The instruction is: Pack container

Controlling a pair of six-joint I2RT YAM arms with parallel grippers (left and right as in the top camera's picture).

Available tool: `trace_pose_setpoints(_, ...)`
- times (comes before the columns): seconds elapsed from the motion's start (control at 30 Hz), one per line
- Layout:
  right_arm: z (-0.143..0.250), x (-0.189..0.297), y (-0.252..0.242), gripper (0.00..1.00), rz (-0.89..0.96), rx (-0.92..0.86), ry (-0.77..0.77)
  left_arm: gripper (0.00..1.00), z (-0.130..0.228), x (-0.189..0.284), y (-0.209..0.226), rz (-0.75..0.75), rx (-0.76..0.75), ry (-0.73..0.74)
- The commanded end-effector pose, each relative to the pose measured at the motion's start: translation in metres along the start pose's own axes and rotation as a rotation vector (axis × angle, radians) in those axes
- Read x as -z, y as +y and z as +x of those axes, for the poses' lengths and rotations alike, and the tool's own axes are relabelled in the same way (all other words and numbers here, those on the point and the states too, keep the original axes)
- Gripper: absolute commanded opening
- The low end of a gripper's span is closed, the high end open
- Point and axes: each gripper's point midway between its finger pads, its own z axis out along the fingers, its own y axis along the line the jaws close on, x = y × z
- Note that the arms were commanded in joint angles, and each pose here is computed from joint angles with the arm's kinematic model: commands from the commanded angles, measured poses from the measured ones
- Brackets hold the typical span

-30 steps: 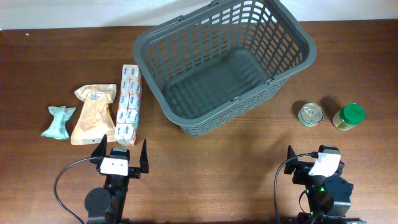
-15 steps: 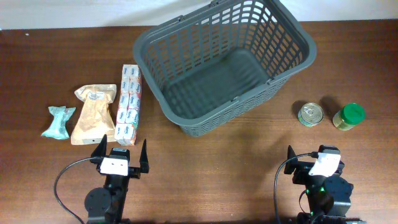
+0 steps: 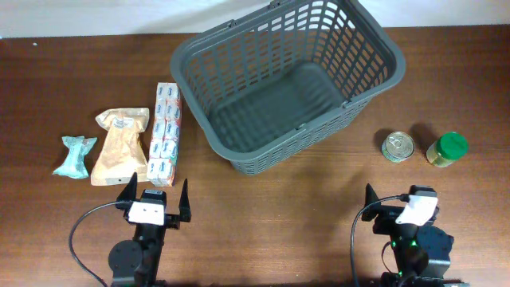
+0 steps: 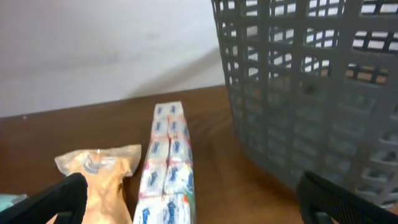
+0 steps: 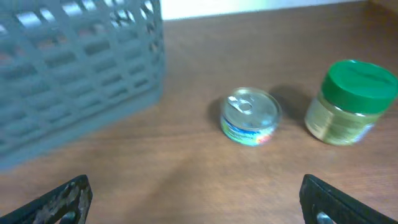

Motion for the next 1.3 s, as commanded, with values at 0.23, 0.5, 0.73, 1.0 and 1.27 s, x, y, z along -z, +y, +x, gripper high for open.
trace_pose_setpoints(0.23, -0.106, 0.056, 0.037, 0.99, -0.175, -0.149, -0.185, 0.99, -0.097, 0.030, 0.003, 0.032, -0.013, 0.074)
trace_pose_setpoints(0.5, -0.180, 0.062, 0.044, 0.99, -0.118, -0.170, 0.163, 0.99, -0.198, 0.007, 0.013, 0.095, -0.057, 0.343)
trace_pose_setpoints(0.73, -0.296, 0.074, 0.108, 0.99, -0.440, -0.193, 0.236, 0.99, -0.294, -0.011, 0.021, 0.124, -0.048, 0.352)
trace_pose_setpoints(1.0, -0.376, 0.072, 0.138, 0.90, -0.616, -0.142, 0.141, 0.99, -0.348, 0.004, -0.008, 0.293, -0.010, 0.214)
trace_pose_setpoints(1.27, -0.353, 0.001, 0.118, 0.60, -0.483, -0.207, 0.316, 0.54, -0.295, -0.007, -0.025, 0.360, 0.235, 0.484)
